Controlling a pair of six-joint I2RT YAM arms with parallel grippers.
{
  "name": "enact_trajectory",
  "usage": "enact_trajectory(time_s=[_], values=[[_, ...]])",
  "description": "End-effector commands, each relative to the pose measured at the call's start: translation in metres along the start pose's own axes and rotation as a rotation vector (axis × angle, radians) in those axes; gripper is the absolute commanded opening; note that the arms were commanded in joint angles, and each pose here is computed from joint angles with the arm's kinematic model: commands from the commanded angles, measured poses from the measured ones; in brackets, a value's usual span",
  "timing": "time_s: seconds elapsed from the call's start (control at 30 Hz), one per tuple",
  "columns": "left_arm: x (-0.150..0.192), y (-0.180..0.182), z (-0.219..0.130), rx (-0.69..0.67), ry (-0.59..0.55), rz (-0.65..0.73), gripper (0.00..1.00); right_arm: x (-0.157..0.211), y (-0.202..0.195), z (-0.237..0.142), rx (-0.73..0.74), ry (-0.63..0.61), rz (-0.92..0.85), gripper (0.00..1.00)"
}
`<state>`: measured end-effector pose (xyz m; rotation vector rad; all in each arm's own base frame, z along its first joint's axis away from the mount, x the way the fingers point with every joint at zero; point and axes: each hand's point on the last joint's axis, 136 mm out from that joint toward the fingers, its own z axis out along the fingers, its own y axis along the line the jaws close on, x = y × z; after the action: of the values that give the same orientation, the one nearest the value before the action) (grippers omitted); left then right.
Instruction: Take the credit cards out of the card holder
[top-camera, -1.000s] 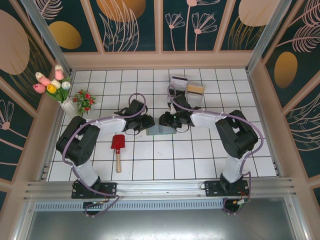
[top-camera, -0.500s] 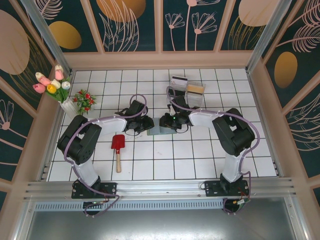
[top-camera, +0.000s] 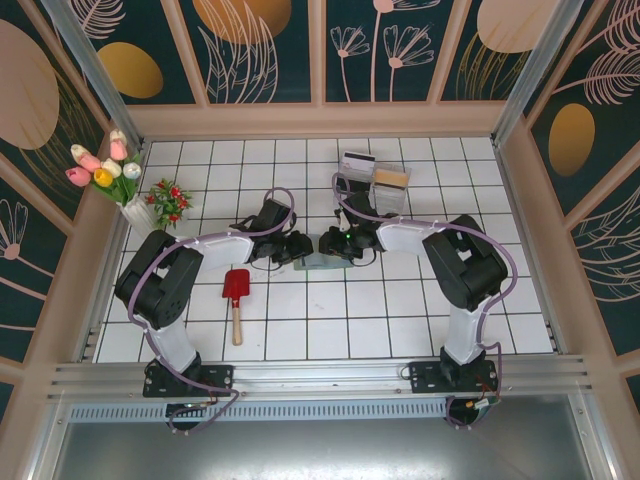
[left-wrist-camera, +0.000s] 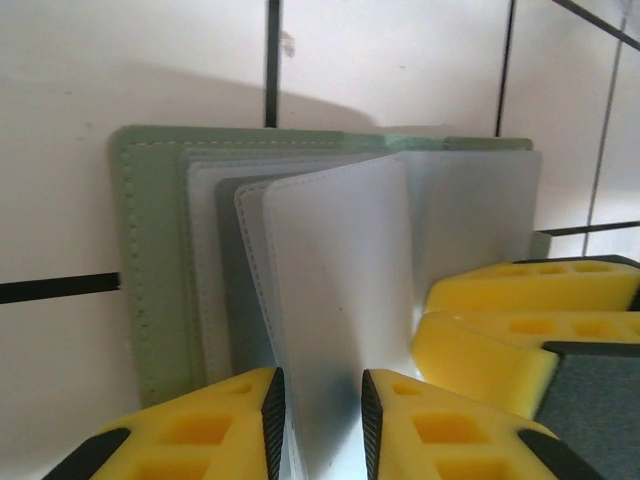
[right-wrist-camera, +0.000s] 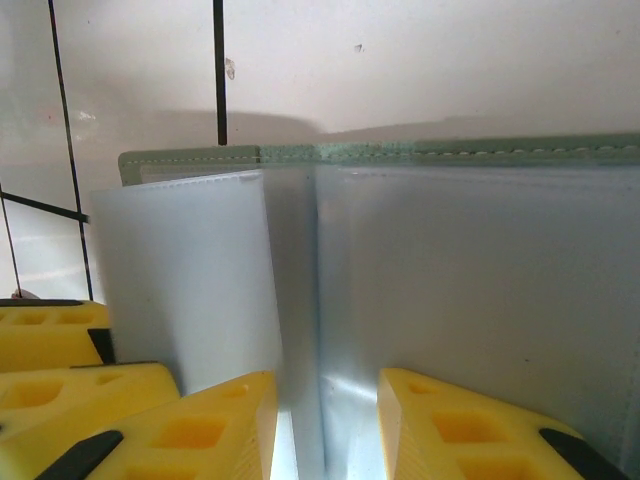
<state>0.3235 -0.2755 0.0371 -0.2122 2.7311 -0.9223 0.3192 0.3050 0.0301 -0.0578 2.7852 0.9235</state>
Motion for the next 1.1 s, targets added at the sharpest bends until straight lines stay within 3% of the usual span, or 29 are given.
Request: enact_trajectory(time_s=[0.0,0.27,0.57,0.77,0.9,1.07], values=[[-0.005,-0.032,-0.006,0.121,-0.003,0.037,0.3,0.0,0.0,-0.002,0.006,-0.005,0.023,0.34],[-0.004,-0.053,-0.011,0.227,0.012,0.079,0.33,-0.017,0.011,-0.031,-0.004,-0.092,0.04,0.36],[-0.001,-0.071,-0.001,0.293,0.04,0.09,0.34,-0.029,-0.008,-0.064,0.025,-0.22,0.115,0.37],[-0.006,-0.084,0.015,0.306,0.049,0.089,0.42,-0.043,-0.026,-0.09,0.032,-0.318,0.164,0.38],[-0.008,-0.078,0.022,0.274,0.04,0.067,0.46,-0.044,-0.023,-0.091,0.011,-0.313,0.152,0.38],[-0.017,-0.074,0.0,0.219,-0.037,0.078,0.44,-0.037,-0.003,-0.078,-0.045,-0.242,0.086,0.37]])
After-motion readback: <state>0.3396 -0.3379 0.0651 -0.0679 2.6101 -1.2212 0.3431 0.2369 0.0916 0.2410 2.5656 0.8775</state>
